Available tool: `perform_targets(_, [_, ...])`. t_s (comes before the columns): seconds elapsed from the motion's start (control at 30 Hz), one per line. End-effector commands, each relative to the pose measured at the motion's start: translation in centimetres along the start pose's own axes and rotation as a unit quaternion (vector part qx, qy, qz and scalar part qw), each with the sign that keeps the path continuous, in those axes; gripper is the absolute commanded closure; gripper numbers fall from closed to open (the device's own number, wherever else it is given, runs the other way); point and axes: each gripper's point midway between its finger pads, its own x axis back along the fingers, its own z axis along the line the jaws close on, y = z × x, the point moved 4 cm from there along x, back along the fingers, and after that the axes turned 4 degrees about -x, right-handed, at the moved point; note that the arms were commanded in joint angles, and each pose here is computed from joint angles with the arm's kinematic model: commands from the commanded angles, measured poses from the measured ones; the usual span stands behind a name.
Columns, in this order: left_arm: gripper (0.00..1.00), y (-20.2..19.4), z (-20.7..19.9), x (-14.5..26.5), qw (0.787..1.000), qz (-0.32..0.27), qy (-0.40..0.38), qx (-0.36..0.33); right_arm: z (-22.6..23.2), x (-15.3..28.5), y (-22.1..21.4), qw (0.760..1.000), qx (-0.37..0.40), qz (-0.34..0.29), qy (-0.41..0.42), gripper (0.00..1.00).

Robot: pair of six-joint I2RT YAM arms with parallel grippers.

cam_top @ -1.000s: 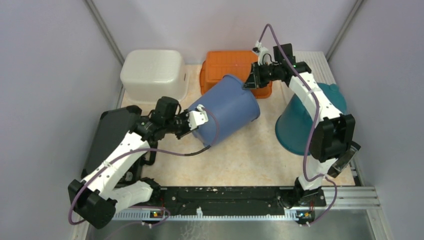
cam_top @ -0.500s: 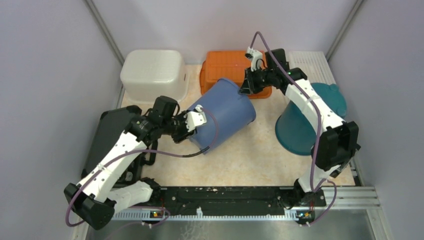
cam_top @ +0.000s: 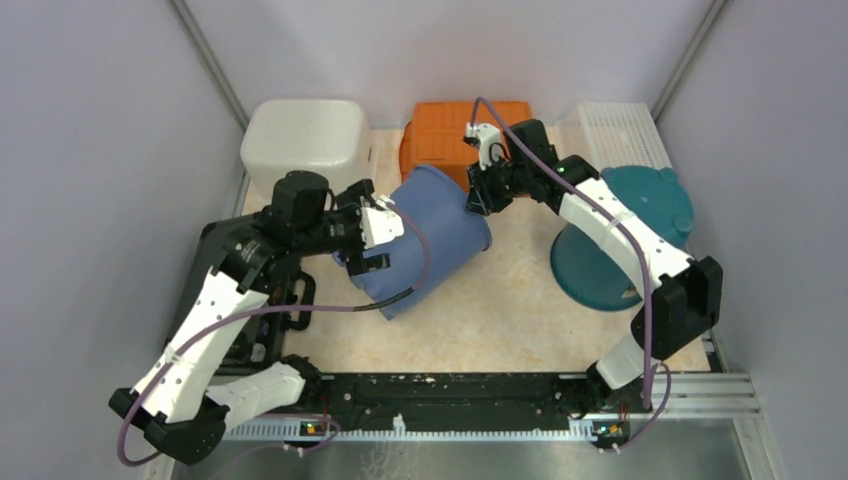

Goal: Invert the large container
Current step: Turn the container upside down at the center of the board.

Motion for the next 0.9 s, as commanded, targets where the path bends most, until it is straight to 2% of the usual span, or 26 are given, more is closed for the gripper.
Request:
perform_targets(0.0, [0.01, -2.3, -0.9, 0.8, 0.996, 0.064, -0.028, -0.056, -1.0, 0.5, 0.0, 0.998, 0.031, -0.008, -0.062, 0.72])
perform_targets(0.13, [0.01, -4.7, -1.6, 1.0, 0.987, 0.123, -0.049, -0.089, -0.5, 1.0, 1.3, 0.995, 0.048, -0.038, -0.073, 0.72])
perform_targets(0.27, [0.01, -6.5, -2.6, 0.7, 0.979, 0.155, -0.079, -0.106, 0.1, 1.3, 2.3, 0.994, 0.059, -0.061, -0.074, 0.71])
perform_targets(0.53, [0.01, -9.9, -3.1, -1.0, 0.966, 0.211, -0.090, -0.123, 1.2, 1.0, 3.6, 0.993, 0.077, -0.082, -0.034, 0.59])
perform_targets(0.87, [0.01, -10.7, -3.6, -2.1, 0.965, 0.210, -0.097, -0.125, 1.8, -0.1, 6.3, 0.987, 0.099, -0.126, -0.006, 0.57])
